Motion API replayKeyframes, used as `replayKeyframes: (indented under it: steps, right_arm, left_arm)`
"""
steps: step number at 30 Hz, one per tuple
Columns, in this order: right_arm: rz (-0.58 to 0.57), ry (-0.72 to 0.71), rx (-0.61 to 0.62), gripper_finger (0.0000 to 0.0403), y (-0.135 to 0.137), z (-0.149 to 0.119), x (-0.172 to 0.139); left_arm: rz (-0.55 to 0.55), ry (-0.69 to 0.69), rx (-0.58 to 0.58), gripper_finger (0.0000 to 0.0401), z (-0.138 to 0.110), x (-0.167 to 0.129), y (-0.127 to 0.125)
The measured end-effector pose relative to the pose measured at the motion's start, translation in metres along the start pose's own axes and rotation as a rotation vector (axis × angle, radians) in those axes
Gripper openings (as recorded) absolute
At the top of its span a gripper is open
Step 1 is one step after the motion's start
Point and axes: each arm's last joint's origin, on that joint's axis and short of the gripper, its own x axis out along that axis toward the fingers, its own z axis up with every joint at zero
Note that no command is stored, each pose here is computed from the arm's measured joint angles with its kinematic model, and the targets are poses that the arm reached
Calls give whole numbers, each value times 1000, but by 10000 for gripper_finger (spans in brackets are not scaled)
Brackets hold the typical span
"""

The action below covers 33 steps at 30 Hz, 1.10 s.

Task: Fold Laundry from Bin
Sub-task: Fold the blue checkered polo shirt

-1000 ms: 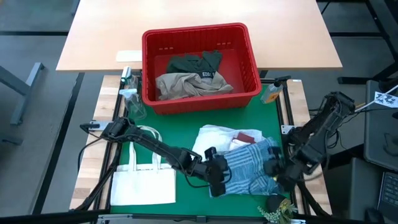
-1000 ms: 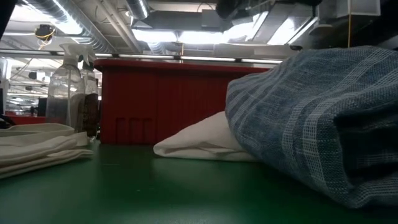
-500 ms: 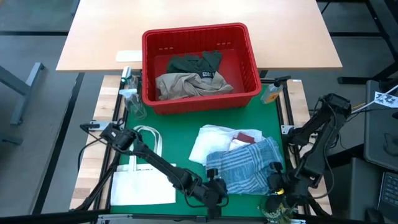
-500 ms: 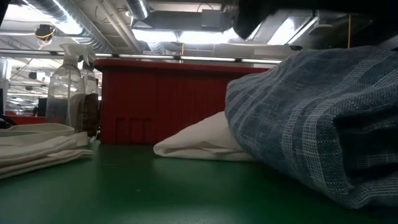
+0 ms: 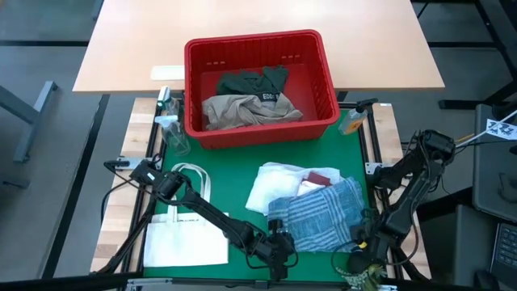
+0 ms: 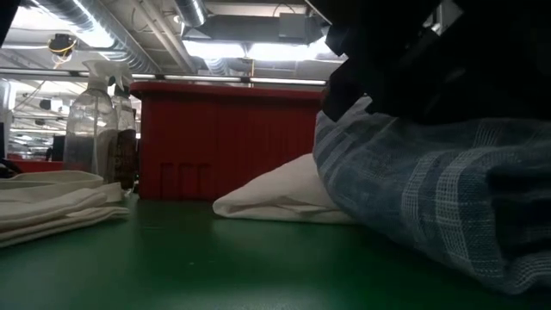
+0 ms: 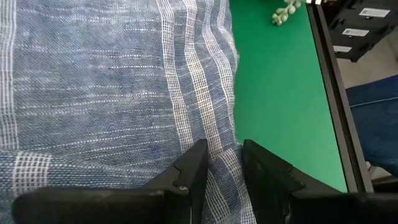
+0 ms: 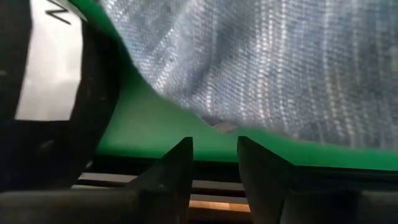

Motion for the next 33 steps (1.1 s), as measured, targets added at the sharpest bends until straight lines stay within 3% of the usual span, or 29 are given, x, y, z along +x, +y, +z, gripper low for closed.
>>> replayKeyframes:
  steps: [9,19,33]
  right_arm:
    - [14,-17,-48,127,10,1,-16]
    - [-101,-147,-53,127,21,1,-52]
    - [-112,-218,188,127,19,3,-51]
  left_arm:
    - [-7,-8,-5,96,3,-4,-1]
    - [-8,-10,-6,96,5,-5,-1]
    - [-8,-13,-7,96,5,-5,0]
